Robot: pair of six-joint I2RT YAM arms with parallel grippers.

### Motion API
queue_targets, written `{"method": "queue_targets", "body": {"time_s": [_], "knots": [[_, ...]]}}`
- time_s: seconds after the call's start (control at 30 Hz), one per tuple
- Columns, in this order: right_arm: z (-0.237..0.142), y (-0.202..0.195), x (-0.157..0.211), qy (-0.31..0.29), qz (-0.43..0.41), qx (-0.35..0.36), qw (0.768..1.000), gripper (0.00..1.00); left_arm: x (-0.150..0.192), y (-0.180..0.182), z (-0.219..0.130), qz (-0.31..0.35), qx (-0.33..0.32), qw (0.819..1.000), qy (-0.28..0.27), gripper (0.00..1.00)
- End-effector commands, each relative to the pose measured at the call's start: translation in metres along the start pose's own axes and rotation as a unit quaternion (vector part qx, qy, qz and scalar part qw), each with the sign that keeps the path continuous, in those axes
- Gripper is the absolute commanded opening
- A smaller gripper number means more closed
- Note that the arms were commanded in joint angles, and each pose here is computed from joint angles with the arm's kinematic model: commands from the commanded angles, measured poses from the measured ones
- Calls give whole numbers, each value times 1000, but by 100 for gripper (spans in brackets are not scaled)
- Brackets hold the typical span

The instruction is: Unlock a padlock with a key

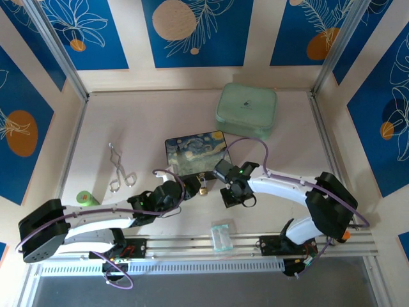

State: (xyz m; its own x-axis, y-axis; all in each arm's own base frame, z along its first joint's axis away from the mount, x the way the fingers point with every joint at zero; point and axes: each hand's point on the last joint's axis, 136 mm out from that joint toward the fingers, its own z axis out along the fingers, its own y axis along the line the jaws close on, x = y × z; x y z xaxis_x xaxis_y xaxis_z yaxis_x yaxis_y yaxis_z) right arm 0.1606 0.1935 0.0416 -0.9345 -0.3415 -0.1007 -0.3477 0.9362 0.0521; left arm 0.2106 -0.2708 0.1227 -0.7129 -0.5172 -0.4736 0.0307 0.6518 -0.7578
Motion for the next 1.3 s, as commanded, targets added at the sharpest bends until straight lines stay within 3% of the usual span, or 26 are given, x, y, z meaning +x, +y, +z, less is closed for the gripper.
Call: {"method": "queue_targets", "body": {"time_s": [0.0,0.2,0.27,0.5,0.87,1.07,1.17,1.27], "knots": [[-17,20,-5,-18,-30,-63,997,0,3,-9,2,8,15,1000,4,57],[-56,51,-14,-73,-78,-132,985,0,15,-27,13,7,39,999,33,51],[-65,57,-16,-87,-91,-141,982,0,20,-34,17,4,51,998,44,46],[-79,72,-18,-108,-123,-143,976,0,27,-52,23,2,78,995,54,45],[-86,73,-33,-146,-105,-147,973,0,41,-56,32,-35,95,992,80,24],[-86,70,-37,-153,-96,-145,973,0,42,-55,32,-37,91,992,82,17],[-86,69,-37,-156,-95,-142,973,0,43,-55,32,-38,92,992,84,3],[-86,70,-39,-162,-94,-144,972,0,43,-56,32,-41,94,991,87,0]]}}
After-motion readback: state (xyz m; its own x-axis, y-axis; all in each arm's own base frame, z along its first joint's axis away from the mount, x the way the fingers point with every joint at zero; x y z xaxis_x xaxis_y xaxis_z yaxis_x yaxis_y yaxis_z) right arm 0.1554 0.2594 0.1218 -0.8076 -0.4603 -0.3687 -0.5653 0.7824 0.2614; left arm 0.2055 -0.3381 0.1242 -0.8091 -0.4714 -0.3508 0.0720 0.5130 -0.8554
